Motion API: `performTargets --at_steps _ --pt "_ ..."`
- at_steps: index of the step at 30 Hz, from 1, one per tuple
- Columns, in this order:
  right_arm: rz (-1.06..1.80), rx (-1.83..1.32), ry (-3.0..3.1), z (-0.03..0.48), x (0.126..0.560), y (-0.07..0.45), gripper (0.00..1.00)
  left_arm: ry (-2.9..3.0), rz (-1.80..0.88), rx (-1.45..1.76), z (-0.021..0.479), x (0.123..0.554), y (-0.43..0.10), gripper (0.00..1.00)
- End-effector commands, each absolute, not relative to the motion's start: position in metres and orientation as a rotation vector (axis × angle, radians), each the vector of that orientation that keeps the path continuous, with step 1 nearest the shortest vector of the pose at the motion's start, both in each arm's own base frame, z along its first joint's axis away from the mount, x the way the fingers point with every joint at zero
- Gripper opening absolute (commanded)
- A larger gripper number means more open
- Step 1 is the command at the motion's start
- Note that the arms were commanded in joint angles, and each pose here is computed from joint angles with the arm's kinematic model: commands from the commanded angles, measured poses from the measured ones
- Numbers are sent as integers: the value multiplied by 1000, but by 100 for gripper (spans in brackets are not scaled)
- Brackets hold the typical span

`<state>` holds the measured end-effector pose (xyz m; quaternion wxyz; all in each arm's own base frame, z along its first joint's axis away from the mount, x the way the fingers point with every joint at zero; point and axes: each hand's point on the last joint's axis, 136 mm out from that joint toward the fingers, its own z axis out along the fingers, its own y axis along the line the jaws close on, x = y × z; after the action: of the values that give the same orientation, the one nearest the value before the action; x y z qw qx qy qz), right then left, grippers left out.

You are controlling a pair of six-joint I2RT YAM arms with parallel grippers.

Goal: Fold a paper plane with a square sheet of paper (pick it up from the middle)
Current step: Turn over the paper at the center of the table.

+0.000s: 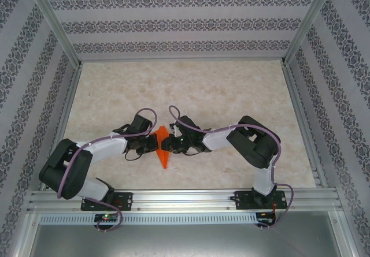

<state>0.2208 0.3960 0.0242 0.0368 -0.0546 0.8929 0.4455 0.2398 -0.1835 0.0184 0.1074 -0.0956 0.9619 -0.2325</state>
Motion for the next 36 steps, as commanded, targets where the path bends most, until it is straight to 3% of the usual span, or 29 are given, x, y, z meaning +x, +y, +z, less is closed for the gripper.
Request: performTargets --at_steps 1,4,7,12,18,23,27,36 --pt "1373 -214 2708 35 221 402 13 2793 -682 -290 27 244 -178 1" --pt "1394 -215 2688 48 224 401 7 2755 -728 -287 43 247 -182 3" --pt "1376 -216 2674 60 227 398 7 2702 -797 -302 62 248 -187 10" --pt "1083 -171 2705 76 242 351 8 2584 -824 -325 103 249 -180 20" --pt "207 -273 2753 109 255 239 10 2530 -755 -341 121 245 -163 24" --pt "-409 -339 2712 129 255 181 12 2469 -652 -433 126 245 -140 24" --pt "-655 -420 2652 124 255 188 13 2403 -530 -536 135 241 -112 26" --pt "-713 -616 2689 62 242 273 18 2245 -451 -678 151 221 -71 29"
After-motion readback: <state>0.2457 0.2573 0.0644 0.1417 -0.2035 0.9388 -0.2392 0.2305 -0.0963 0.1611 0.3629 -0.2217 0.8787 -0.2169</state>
